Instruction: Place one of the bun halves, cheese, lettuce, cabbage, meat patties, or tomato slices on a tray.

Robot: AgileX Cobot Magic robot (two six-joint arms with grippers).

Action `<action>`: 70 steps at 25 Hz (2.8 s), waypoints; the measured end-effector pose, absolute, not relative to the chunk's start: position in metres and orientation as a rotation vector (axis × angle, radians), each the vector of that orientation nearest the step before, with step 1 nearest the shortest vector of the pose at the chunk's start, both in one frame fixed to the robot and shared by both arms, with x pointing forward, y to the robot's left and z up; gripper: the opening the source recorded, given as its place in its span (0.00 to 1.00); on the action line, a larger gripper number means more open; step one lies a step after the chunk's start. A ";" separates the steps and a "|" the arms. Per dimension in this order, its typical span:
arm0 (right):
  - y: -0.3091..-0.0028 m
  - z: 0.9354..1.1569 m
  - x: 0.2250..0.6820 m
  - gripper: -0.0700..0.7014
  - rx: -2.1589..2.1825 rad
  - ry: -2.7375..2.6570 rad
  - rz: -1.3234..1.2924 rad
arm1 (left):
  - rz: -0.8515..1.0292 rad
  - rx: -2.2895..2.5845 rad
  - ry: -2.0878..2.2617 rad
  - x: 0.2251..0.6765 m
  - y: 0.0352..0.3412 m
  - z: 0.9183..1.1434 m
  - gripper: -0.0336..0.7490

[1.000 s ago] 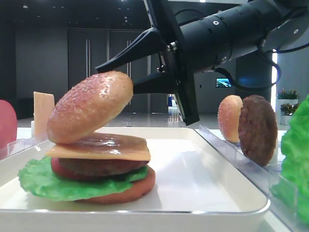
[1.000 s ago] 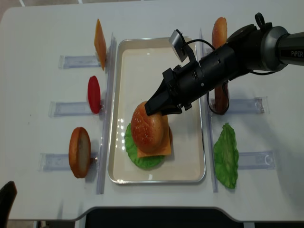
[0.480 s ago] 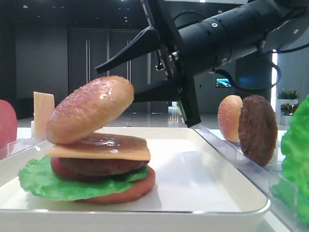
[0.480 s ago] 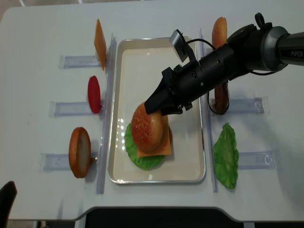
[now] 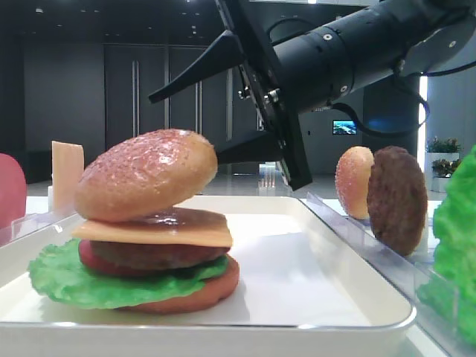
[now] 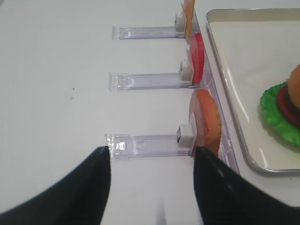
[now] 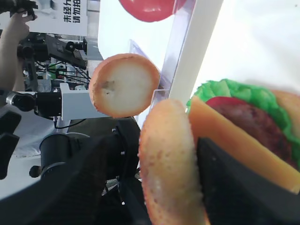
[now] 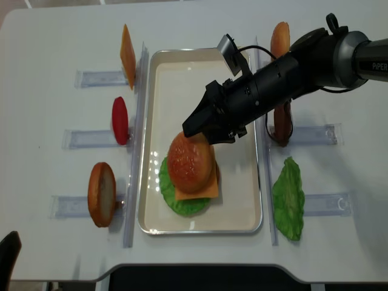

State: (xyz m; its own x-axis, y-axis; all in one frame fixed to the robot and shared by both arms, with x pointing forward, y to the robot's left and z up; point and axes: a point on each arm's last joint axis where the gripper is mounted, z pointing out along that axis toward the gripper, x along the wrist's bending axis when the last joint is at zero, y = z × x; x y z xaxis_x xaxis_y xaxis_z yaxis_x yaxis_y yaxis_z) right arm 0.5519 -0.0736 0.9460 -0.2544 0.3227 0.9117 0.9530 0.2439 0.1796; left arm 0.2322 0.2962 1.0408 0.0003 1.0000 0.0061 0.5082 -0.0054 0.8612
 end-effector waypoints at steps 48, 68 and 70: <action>-0.137 1.067 0.567 0.62 -1.823 -2.488 -0.678 | 0.934 1.599 1.596 0.232 0.298 1.041 0.60; -0.290 1.067 0.586 0.62 -2.306 -2.227 -0.363 | 0.938 1.600 1.597 0.232 0.298 1.041 0.60; -0.291 1.068 0.584 0.62 -2.294 -2.233 -0.347 | 0.938 1.600 1.597 0.232 0.298 1.041 0.60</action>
